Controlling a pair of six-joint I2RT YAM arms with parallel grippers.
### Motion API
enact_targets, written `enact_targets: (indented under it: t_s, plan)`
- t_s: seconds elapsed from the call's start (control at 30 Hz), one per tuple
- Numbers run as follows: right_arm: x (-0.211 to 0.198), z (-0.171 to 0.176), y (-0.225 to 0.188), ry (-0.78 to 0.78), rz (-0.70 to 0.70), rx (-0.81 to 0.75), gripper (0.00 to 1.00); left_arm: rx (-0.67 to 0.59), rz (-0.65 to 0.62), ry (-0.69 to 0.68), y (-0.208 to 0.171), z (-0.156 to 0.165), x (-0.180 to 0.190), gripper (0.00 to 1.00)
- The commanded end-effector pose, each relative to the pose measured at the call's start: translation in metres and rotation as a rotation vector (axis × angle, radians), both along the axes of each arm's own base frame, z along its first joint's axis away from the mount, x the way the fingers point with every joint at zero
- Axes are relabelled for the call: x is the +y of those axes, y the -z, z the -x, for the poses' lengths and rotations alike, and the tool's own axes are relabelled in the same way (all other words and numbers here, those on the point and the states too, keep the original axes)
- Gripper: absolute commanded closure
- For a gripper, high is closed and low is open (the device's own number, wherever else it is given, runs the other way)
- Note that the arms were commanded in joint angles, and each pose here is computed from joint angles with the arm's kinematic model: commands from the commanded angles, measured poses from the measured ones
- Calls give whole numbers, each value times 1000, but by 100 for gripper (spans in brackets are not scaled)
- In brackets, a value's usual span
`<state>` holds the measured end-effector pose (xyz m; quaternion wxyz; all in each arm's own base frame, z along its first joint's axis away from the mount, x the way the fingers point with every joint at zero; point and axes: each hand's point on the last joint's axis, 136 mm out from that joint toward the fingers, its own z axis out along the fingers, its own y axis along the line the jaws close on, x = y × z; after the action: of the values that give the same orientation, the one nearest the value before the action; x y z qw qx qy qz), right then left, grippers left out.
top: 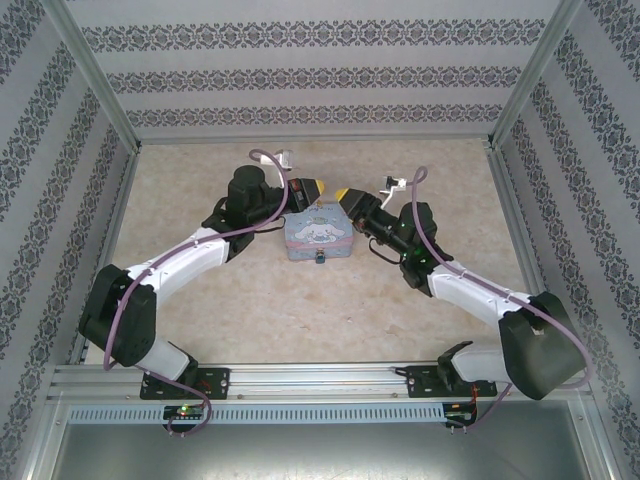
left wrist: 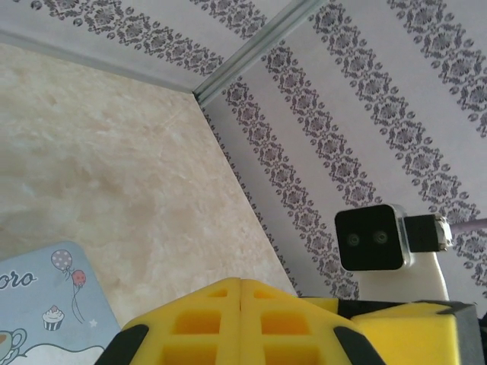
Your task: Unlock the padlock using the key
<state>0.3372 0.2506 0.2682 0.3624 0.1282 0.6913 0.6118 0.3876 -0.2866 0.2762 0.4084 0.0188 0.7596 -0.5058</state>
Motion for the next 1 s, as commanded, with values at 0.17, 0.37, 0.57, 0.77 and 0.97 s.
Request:
enact_targets:
  t_s: [0.17, 0.37, 0.57, 0.77, 0.97]
  plan:
    - [17, -6, -33, -11, -54, -106, 61, -18, 189, -80, -29, -5, 9, 100]
    - [29, -10, -27, -20, -58, -96, 61, 20, 256, -116, -24, -7, 13, 100]
    - [37, -11, -23, -28, -65, -86, 62, 45, 287, -150, -18, -8, 19, 100]
    - [42, -13, -18, -32, -85, -68, 64, 58, 313, -172, -14, -10, 22, 100]
    - [47, -15, -10, -31, -96, -50, 65, 66, 340, -177, -14, -13, 21, 100]
